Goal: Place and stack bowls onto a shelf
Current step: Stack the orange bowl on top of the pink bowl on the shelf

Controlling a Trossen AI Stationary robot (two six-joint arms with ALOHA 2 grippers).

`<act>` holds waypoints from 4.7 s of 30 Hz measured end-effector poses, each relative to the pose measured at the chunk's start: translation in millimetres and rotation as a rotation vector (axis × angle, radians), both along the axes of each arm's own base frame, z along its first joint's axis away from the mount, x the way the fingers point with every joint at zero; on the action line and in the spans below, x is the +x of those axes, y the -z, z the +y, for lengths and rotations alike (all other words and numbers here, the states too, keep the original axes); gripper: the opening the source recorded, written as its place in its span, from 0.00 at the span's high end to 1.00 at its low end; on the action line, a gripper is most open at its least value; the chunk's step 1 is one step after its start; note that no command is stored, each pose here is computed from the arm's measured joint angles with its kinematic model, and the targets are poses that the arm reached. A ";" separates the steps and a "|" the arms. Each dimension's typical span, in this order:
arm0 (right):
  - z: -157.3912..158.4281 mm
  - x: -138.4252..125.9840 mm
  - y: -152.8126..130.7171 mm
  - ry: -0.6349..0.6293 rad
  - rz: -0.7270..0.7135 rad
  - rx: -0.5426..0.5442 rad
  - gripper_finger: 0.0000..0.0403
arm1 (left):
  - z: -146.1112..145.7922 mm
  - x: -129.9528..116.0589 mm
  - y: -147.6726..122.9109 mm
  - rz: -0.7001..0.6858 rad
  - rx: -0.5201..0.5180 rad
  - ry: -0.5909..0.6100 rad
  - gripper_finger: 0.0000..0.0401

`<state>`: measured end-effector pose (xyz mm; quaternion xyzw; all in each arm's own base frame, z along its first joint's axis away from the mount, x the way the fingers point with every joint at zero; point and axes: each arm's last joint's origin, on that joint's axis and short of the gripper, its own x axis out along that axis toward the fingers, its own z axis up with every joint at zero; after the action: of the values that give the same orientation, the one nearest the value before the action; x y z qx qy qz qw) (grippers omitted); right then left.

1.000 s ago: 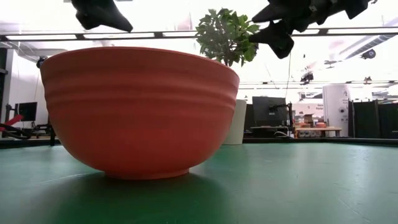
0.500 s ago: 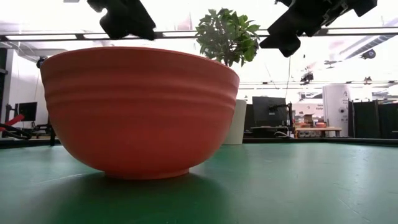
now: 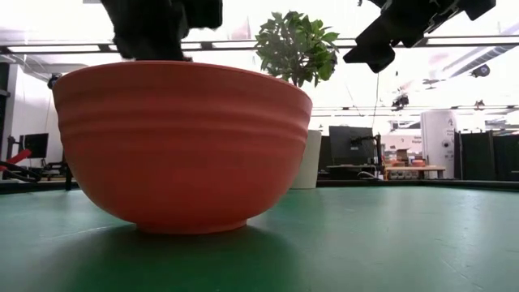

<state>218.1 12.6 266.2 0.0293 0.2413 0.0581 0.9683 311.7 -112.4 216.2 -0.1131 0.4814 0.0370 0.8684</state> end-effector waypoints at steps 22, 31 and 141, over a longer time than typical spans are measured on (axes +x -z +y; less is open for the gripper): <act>0.0 0.0 0.0 -0.012 -0.003 -0.022 0.51 | -4.9 7.5 22.6 0.096 -0.091 -0.055 0.99; 0.1 0.0 0.0 -0.012 -0.003 -0.022 0.51 | 12.5 -8.0 -30.2 -0.061 -0.135 -0.057 1.00; -1.5 0.3 -0.1 0.009 -0.010 -0.082 0.51 | 285.9 -35.5 -190.1 -0.281 0.385 -0.410 1.00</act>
<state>218.4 11.1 266.2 -0.0096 0.2386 0.0439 0.9701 276.2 173.5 406.2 -0.0455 0.3080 0.2858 0.9063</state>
